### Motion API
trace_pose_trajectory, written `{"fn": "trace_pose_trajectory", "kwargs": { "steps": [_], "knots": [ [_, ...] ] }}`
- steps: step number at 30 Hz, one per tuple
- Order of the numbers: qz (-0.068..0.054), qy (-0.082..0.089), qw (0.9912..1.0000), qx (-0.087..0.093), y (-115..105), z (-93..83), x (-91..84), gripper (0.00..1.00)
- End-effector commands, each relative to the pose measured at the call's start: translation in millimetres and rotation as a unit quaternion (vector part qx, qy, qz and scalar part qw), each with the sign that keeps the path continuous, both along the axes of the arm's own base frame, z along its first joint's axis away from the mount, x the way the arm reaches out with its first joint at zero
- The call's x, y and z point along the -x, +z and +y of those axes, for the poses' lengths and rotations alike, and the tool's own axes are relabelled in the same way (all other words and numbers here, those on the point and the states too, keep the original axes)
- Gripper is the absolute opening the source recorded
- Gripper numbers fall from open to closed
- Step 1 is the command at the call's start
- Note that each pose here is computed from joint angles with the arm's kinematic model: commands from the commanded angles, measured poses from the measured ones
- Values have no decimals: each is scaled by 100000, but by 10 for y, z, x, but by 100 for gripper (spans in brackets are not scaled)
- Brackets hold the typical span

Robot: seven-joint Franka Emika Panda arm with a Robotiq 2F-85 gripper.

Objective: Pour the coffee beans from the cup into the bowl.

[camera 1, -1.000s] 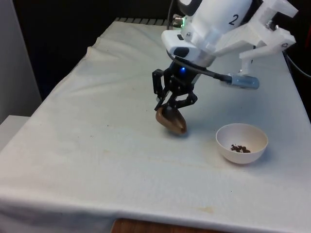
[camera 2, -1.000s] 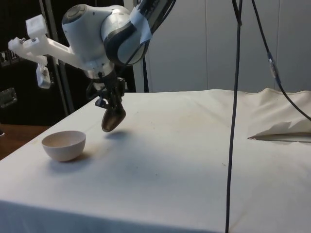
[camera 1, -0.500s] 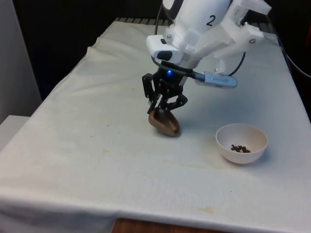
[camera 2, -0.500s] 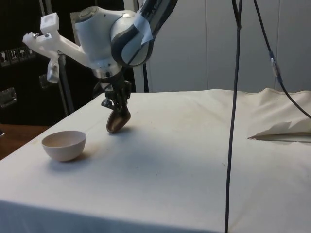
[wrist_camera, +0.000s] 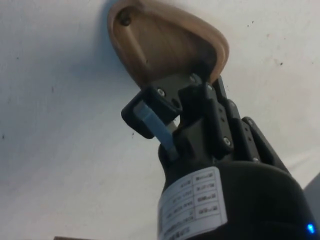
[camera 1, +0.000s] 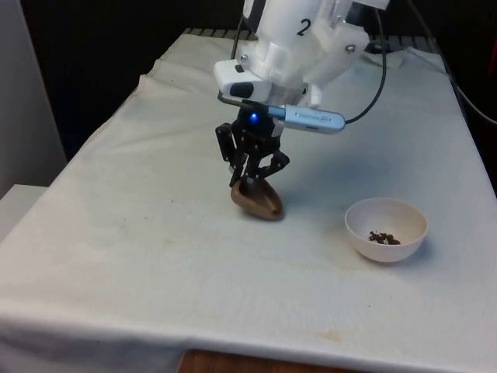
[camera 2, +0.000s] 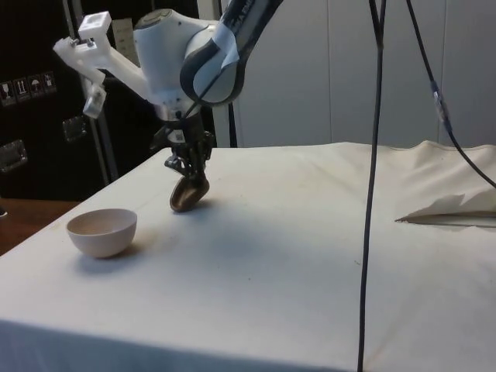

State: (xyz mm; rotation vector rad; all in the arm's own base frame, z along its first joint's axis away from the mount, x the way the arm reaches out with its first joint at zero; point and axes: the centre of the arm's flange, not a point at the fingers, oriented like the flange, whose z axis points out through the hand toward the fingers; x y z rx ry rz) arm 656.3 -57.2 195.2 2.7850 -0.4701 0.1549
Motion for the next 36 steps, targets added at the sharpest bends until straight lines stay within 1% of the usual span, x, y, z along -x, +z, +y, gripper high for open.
{"fn": "trace_pose_trajectory", "kwargs": {
  "steps": [1, 2, 3, 8, 9, 10, 11, 13, 14, 16, 17, 19, 20, 21, 22, 25, 28, 29, 30, 31, 33, 36],
  "knots": [
    [-603, 185, 99989, -1306, 7, -25, 19, 2],
    [-115, -47, 99999, -356, -2, -14, 2, 2],
    [-688, 139, 99985, -1584, 7, -40, 19, 2],
    [-1146, 20, 99937, -3368, -2, -121, 33, 2],
    [-1206, -76, 99926, -3655, -5, -144, 38, 2],
    [-718, -214, 99959, -2766, -14, -135, 18, 2],
    [-1317, -72, 99914, -3934, -2, -154, 39, 2],
    [-1433, -136, 99883, -4615, -7, -198, 51, 3],
    [-1495, -189, 99871, -4843, -8, -203, 52, 7],
    [-1494, -132, 99857, -5139, -9, -214, 54, 16],
    [-1525, -190, 99848, -5299, -11, -220, 56, 23],
    [-1568, -188, 99837, -5485, -11, -231, 58, 34],
    [-1597, -219, 99830, -5602, -8, -237, 59, 44],
    [-1162, -406, 99863, -5092, -20, -235, 39, 50],
    [-1636, -176, 99824, -5694, -7, -231, 58, 50],
    [-1659, -235, 99817, -5806, -5, -244, 58, 66],
    [-1638, -169, 99816, -5842, -8, -243, 60, 81],
    [-1598, -262, 99816, -5836, -9, -250, 62, 91],
    [-1155, -390, 99853, -5275, -20, -247, 44, 96],
    [-1575, -222, 99817, -5838, 3, -255, 73, 96],
    [-1626, -363, 99817, -5806, 36, -273, 90, 100],
    [-1599, -354, 99823, -5719, 79, -280, 128, 100]
  ]
}}
